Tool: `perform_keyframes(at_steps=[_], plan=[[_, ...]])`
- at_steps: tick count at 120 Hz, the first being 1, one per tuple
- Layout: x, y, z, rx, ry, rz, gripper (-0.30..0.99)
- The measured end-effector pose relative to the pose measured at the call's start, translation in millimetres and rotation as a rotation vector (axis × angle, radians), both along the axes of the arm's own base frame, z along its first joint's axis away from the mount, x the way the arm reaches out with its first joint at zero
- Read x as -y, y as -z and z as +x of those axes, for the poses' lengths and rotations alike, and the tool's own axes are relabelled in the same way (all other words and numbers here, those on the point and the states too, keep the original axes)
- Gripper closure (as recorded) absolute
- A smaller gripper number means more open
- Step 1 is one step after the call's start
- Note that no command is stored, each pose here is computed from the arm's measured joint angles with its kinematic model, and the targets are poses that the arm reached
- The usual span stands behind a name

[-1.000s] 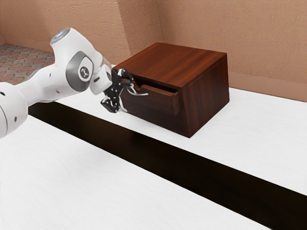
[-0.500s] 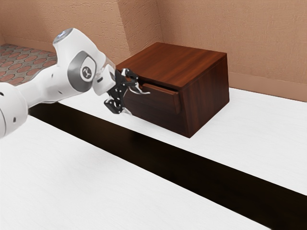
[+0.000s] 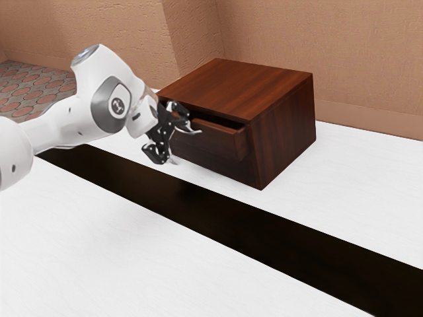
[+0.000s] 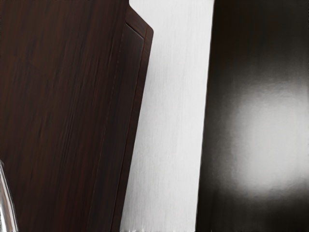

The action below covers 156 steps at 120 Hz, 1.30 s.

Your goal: Pull the drawer handle with one arm to open the drawer

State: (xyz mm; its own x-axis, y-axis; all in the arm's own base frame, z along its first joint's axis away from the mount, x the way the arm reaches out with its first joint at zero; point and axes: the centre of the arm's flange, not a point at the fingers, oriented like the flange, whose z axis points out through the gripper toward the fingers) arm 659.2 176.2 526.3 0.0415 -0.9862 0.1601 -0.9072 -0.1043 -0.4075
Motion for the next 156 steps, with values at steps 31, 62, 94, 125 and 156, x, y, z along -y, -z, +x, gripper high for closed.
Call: perform_keyframes(at_steps=[31, 62, 94, 125, 156], plan=[[-2, -7, -15, -0.001, -0.011, 0.001, 0.20], [-2, -8, -29, -0.010, -0.021, 0.000, 0.13], [-6, -7, -42, -0.018, -0.037, 0.001, 0.06], [-8, -11, -59, -0.017, -0.056, -0.003, 0.01], [-5, -5, -70, -0.026, -0.062, -0.007, -0.01]])
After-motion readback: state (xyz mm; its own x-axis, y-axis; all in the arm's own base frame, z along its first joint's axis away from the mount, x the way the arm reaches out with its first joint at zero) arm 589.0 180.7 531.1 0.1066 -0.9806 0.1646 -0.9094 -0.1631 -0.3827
